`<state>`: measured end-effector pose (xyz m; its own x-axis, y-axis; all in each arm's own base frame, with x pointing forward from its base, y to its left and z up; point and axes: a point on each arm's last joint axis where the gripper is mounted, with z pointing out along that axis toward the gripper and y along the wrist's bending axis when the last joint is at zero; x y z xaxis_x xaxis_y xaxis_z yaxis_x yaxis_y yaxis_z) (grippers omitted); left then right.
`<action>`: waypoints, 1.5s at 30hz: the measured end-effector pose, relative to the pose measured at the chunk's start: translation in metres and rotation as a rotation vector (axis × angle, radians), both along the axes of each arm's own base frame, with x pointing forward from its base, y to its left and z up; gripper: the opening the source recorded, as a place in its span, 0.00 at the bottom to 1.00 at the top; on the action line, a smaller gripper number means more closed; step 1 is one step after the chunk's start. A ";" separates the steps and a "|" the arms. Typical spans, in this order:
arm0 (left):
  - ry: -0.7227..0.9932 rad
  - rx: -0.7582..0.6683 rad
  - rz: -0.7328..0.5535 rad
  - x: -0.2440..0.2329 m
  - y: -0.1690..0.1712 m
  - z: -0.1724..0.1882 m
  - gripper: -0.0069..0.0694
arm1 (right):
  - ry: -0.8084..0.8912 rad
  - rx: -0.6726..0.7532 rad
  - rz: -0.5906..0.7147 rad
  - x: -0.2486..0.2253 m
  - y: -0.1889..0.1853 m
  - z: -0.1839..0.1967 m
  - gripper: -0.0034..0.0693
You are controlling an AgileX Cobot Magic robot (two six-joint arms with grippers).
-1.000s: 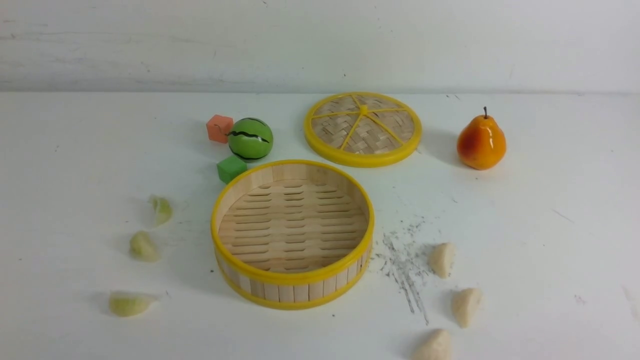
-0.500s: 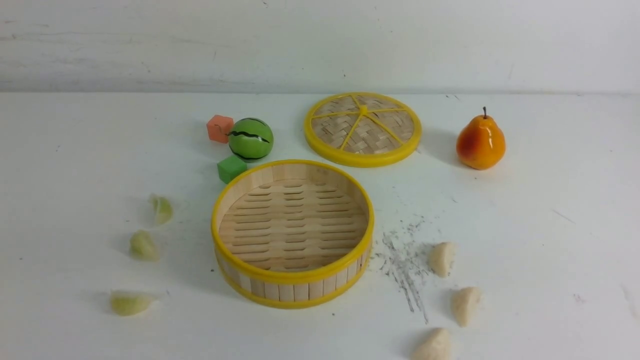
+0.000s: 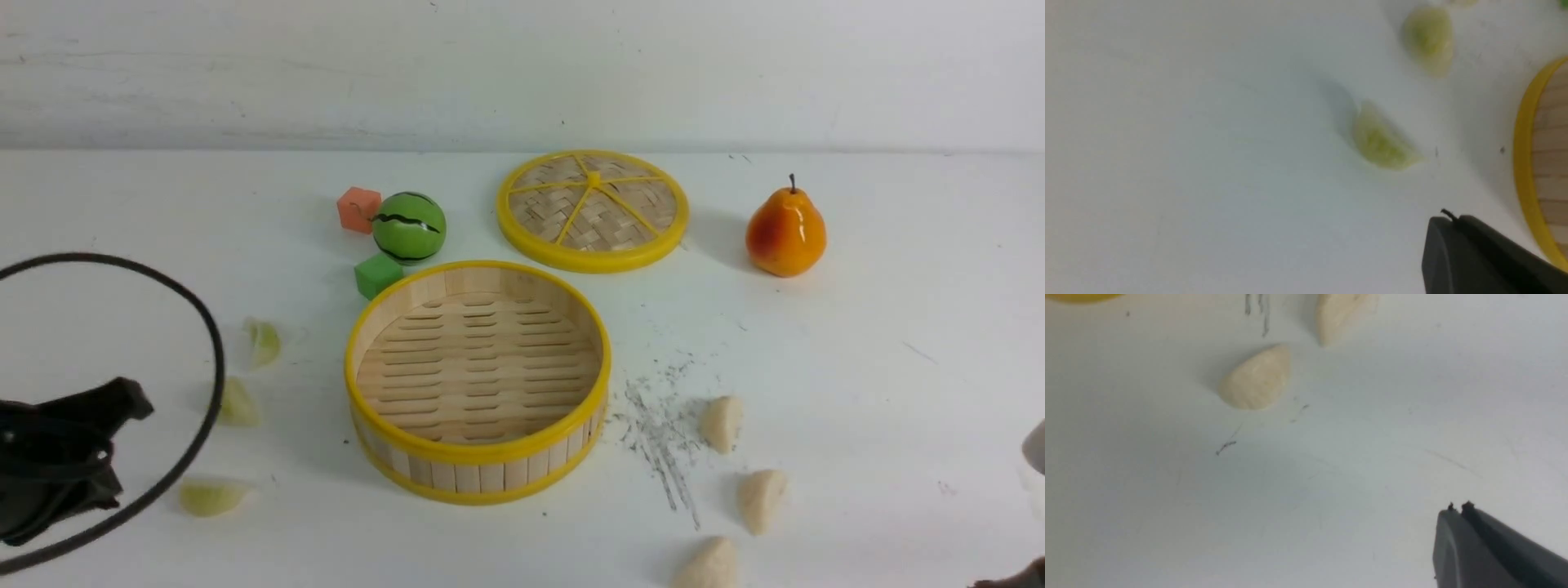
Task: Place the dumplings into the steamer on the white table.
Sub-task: 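Reach for and grasp a dumpling on the table with the left gripper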
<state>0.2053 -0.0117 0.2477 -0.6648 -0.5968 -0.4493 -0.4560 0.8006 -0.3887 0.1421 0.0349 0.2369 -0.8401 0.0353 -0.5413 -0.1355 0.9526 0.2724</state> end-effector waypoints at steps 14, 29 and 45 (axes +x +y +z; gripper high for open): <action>0.131 -0.034 -0.002 0.059 -0.006 -0.058 0.63 | -0.122 0.117 0.161 0.008 0.017 0.008 0.06; 0.193 0.016 -0.035 0.088 -0.005 -0.081 0.47 | -0.121 0.135 0.192 0.006 0.023 0.008 0.06; 0.161 0.109 -0.148 0.096 -0.004 -0.043 0.21 | -0.136 0.130 0.179 0.008 0.022 0.009 0.07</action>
